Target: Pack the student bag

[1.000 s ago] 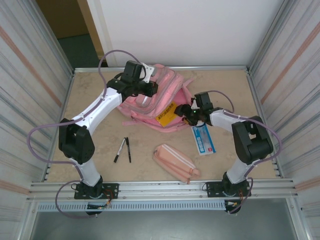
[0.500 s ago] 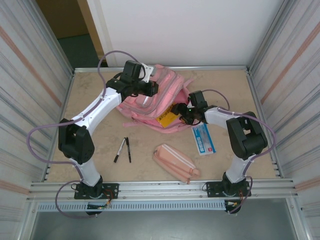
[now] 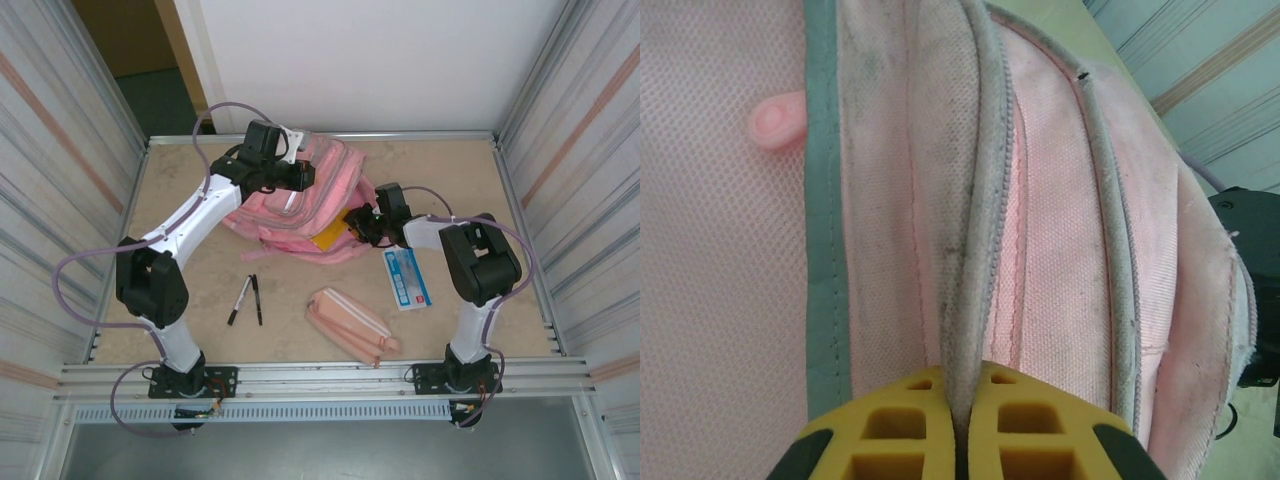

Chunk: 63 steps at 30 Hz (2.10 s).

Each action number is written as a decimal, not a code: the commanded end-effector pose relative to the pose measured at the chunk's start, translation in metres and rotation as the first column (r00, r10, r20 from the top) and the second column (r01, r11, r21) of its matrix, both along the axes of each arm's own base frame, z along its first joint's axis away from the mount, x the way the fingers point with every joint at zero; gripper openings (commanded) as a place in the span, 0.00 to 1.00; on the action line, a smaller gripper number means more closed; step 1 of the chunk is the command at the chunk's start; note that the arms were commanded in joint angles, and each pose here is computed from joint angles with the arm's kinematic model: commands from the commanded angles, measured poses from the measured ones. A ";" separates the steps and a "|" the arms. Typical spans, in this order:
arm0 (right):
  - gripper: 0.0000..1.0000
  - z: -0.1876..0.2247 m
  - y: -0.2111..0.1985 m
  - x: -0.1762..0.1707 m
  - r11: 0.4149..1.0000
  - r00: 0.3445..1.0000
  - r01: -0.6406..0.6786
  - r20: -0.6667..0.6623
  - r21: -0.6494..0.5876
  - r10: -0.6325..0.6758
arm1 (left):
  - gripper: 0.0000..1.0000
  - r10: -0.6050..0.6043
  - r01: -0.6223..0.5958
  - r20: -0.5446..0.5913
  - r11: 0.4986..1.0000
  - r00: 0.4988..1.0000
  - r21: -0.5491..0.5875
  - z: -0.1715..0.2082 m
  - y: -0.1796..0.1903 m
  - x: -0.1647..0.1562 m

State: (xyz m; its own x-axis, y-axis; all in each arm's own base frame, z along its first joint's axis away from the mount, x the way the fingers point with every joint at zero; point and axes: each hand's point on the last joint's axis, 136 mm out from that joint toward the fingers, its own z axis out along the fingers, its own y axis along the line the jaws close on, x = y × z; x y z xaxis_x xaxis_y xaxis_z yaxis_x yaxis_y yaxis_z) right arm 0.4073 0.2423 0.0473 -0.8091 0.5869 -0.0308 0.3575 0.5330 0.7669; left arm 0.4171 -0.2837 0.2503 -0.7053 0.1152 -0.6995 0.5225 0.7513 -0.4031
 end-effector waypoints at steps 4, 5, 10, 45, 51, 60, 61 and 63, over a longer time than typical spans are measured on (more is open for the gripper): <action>0.08 -0.015 0.006 -0.009 0.999 0.999 0.002 -0.034 0.045 0.000 | 0.00 -0.085 0.105 0.167 0.987 0.982 -0.120 0.069 -0.018 -0.011; 0.06 -0.010 0.009 -0.009 0.998 1.000 -0.010 -0.019 0.066 0.011 | 0.00 -0.085 0.106 0.167 0.987 0.982 -0.117 0.069 -0.018 -0.011; 0.01 0.017 0.016 -0.008 0.992 0.998 -0.037 0.049 0.120 0.031 | 0.00 -0.085 0.103 0.157 0.989 0.984 -0.106 0.063 -0.017 -0.010; 0.56 -0.008 -0.008 -0.010 0.827 0.862 -0.494 -0.022 -0.269 0.507 | 0.00 -0.099 0.117 0.134 0.983 0.986 -0.139 0.062 -0.010 -0.013; 0.52 0.007 0.008 -0.017 0.838 0.835 -0.546 0.077 -0.019 0.546 | 0.00 -0.107 0.121 0.096 0.981 0.990 -0.150 0.051 -0.014 -0.010; 0.46 0.027 0.010 -0.007 0.830 0.850 -0.525 0.170 0.190 0.499 | 0.00 -0.111 0.118 0.050 0.979 0.993 -0.165 0.038 -0.019 -0.008; 0.46 0.028 0.011 -0.008 0.826 0.849 -0.527 0.175 0.198 0.499 | 0.00 -0.111 0.117 0.050 0.980 0.993 -0.162 0.037 -0.018 -0.008; 0.44 0.031 0.013 -0.007 0.822 0.849 -0.527 0.184 0.218 0.495 | 0.00 -0.112 0.119 0.051 0.980 0.992 -0.160 0.037 -0.018 -0.008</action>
State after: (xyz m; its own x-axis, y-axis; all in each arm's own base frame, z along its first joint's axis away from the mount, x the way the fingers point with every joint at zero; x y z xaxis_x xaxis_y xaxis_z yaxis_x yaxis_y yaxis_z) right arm 0.4059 0.2436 0.0709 -0.9891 0.1235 -0.0801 -0.0112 0.4794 0.8775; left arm 0.4105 -0.2850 0.2494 -0.7405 0.1028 -0.6641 0.5252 0.7050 -0.4765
